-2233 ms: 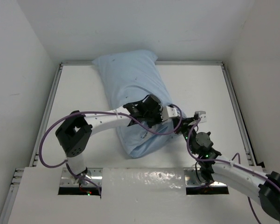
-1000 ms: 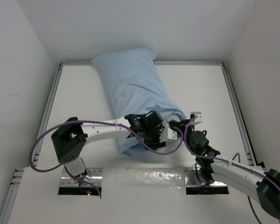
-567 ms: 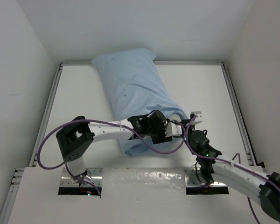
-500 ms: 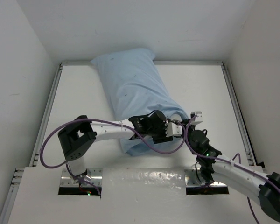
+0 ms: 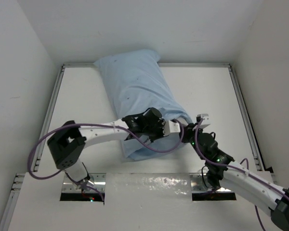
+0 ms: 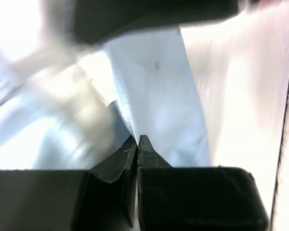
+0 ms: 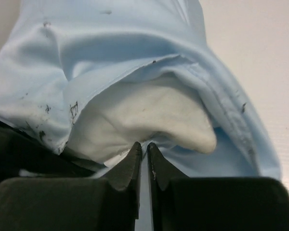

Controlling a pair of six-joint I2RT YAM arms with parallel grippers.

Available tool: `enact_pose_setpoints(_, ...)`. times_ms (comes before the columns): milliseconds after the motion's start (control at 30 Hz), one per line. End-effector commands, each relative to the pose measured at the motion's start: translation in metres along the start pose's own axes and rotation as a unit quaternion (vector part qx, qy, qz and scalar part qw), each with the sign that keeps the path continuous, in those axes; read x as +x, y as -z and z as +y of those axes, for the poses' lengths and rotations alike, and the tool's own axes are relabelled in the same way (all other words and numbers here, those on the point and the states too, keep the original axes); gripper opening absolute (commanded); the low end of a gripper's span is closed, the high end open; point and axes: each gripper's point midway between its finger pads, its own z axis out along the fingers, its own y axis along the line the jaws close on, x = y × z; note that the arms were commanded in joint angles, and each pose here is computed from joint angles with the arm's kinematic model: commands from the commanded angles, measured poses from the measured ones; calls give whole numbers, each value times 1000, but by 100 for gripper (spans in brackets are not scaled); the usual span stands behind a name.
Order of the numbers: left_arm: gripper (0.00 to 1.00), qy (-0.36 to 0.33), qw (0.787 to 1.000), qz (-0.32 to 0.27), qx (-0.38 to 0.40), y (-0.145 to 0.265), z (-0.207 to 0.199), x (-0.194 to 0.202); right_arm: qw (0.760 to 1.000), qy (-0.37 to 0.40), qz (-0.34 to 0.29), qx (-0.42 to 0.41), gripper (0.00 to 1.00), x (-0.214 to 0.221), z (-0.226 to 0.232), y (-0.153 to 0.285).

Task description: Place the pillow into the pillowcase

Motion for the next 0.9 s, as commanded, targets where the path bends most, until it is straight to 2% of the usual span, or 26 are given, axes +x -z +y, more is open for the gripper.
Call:
enact_pose_setpoints(0,0,25,999,31,-1,41,-1,7,998,56,-26,0,14,-43,11,4)
enact_pose_setpoints(33,0,28,999,40,1,47,-4,12,997,68,-16,-10,27,-44,15,6)
enact_pose_setpoints(67,0,29,999,44,1,50,-5,14,997,74,-20,-18,33,-56,23,8)
enact_pose_setpoints(133,0,36,998,60,4,58,-10,21,994,105,8,-21,47,-54,24,13)
enact_pose_setpoints(167,0,37,997,68,6,61,-11,23,994,107,2,-28,49,-73,33,17)
enact_pose_setpoints(267,0,35,994,99,-9,71,-8,33,986,154,51,-47,55,-80,43,30)
enact_pose_setpoints(300,0,36,993,115,-7,73,-10,39,984,160,56,-54,52,-85,48,32)
enact_pose_setpoints(333,0,36,992,122,-7,75,-10,40,981,168,73,-69,34,-86,55,32)
enact_pose_setpoints(367,0,37,991,131,-3,76,-12,44,977,181,82,-77,23,-84,58,30)
enact_pose_setpoints(433,0,46,988,148,13,79,-20,49,970,188,111,-104,5,-70,67,26)
enact_pose_setpoints(467,0,51,987,149,23,82,-25,47,965,190,138,-112,0,-55,69,21)
enact_pose_setpoints(533,0,52,988,141,27,84,-26,39,955,177,188,-148,0,-27,78,20)
enact_pose_setpoints(600,0,52,989,134,26,86,-25,33,950,162,211,-162,0,-4,76,22)
enact_pose_setpoints(733,0,61,991,115,32,88,-26,18,962,134,151,-182,0,-11,85,11)
enact_pose_setpoints(867,0,62,990,120,50,87,-33,18,958,135,151,-203,0,-15,102,-8)
